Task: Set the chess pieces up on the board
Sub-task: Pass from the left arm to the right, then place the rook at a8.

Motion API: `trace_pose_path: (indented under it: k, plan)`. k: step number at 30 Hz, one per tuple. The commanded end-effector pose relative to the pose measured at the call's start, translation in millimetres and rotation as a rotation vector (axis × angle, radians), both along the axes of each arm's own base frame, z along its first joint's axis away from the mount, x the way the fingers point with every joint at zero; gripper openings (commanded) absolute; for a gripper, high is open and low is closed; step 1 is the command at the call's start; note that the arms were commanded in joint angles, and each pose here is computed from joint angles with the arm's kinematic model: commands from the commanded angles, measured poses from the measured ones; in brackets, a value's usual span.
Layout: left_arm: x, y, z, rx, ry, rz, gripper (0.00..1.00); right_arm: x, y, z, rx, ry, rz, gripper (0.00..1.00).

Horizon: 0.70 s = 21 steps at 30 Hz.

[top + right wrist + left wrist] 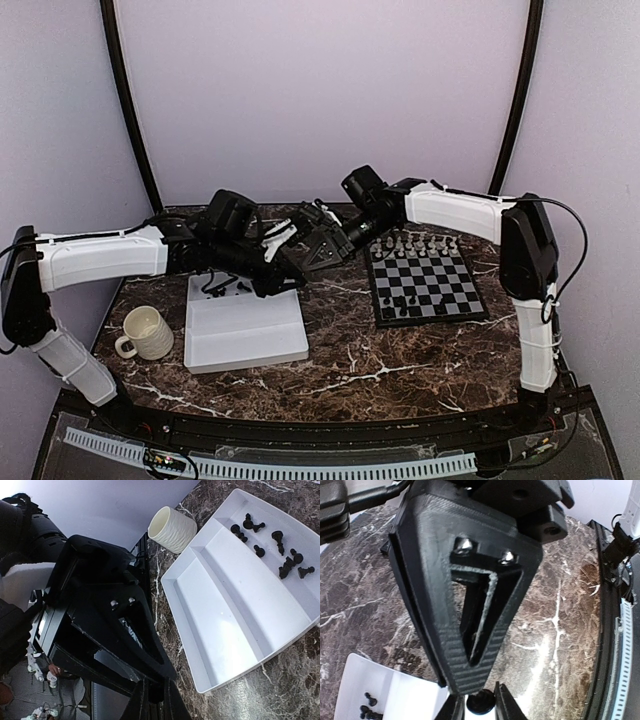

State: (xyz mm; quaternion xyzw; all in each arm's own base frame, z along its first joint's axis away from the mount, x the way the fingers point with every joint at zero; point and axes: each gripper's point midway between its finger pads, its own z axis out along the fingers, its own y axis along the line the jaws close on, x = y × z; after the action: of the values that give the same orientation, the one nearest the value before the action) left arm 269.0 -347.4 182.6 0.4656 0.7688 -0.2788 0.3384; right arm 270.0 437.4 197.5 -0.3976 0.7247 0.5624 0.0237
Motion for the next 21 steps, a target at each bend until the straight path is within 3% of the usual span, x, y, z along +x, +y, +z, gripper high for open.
trace_pose_path:
  k: [1, 10, 15, 21]
  plan:
    - [13.0, 16.5, 18.5, 0.007, -0.147, 0.085, 0.3, 15.3, -14.7, 6.1, -0.058, -0.172, -0.041, 0.02]
    - [23.7, 38.0, 43.5, 0.013, -0.289, 0.173, 0.4, 67.6, -126.0, -4.0, -0.328, -0.564, -0.253, 0.02]
    - [45.3, 39.7, 59.9, 0.033, -0.268, 0.289, 0.4, 93.9, -231.5, -6.3, -0.446, -0.615, -0.495, 0.02]
    - [68.5, 39.4, 78.0, 0.018, -0.328, 0.366, 0.4, 69.9, -320.9, -37.9, -0.62, -0.634, -0.641, 0.02]
